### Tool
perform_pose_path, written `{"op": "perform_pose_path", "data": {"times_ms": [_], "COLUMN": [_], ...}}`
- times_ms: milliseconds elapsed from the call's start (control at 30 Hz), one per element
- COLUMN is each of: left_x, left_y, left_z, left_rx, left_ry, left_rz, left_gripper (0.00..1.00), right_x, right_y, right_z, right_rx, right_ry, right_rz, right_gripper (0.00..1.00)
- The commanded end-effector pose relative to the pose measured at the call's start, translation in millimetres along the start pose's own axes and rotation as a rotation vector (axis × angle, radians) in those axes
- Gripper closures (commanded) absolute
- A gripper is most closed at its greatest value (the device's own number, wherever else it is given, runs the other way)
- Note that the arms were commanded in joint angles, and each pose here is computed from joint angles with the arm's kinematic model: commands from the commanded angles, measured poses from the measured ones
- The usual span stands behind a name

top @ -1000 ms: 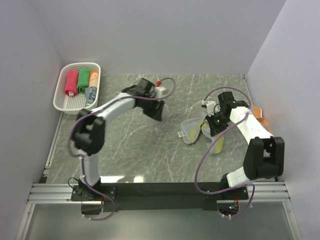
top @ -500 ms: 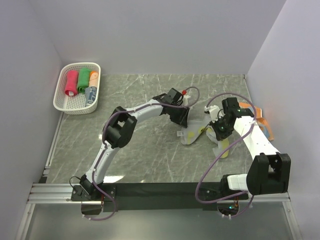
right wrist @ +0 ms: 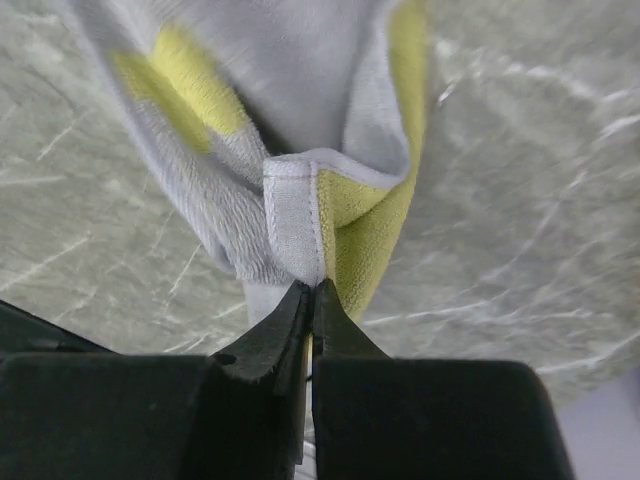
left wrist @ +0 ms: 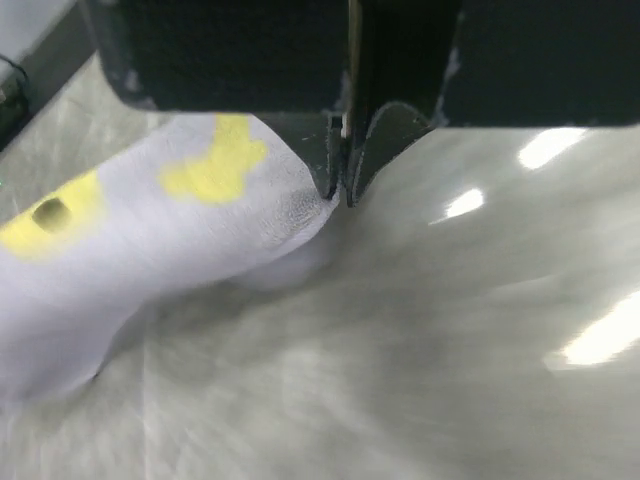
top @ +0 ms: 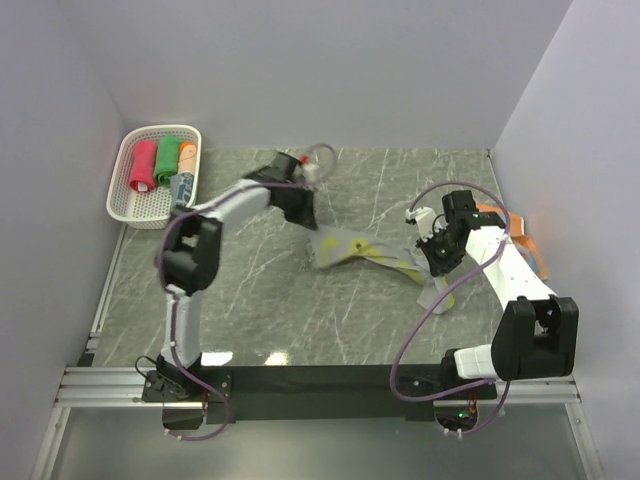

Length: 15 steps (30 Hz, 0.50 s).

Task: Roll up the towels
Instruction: Flatten the towel

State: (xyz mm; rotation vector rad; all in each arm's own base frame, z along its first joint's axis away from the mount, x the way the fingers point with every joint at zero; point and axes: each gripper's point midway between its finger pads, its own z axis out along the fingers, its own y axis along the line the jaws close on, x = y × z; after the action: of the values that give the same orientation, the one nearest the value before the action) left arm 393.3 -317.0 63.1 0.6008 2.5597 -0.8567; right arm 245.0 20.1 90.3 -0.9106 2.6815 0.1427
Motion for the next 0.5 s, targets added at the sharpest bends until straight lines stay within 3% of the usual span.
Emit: {"op": "perform_pose_path", "data": {"times_ms": [0,100,200,367,400,433,467], "left_x": [-46.1,-39.5,0.7,24.1,26.2,26.3,26.2], "left_y": [41.0,59.6,84.5,102.8,104.9,106.0,106.0], "left_z": [-98.7,-123.5,-121.6,-125.1,-129.5,-131.2,-132.6], "left_rx": [-0.159,-0.216,-0.270,-0.299,-0.306,-0.312,-0.319], "left_ry": [-0.188,-0.200,-0.136,-0.125,-0.132,-0.137,-0.141], "left_rz": [0.057,0.073,0.039,-0.007,-0.009,0.004,0.010], "left_gripper": [1.00,1.00,1.00,1.00,1.00,1.00,1.00], "right_x": [-32.9,-47.4,-55.3,-53.5,-54.0,-54.6,-53.2], "right_y": [-17.0,-21.6,-25.6,-16.8,-14.8,-9.5,-7.1], "right_z": [-17.8,-17.2,-5.9,5.7,4.6,3.0,4.4], "right_rx": [0.050,0.055,0.018,-0.074,-0.088,-0.115,-0.134], "right_ry": [-0.105,-0.149,-0.123,-0.081,-0.083,-0.085,-0.078], "right_rz": [-0.061,-0.078,-0.075,-0.083,-0.081,-0.082,-0.090], "right_gripper": [1.00,1.00,1.00,1.00,0.97,0.81,0.75]}}
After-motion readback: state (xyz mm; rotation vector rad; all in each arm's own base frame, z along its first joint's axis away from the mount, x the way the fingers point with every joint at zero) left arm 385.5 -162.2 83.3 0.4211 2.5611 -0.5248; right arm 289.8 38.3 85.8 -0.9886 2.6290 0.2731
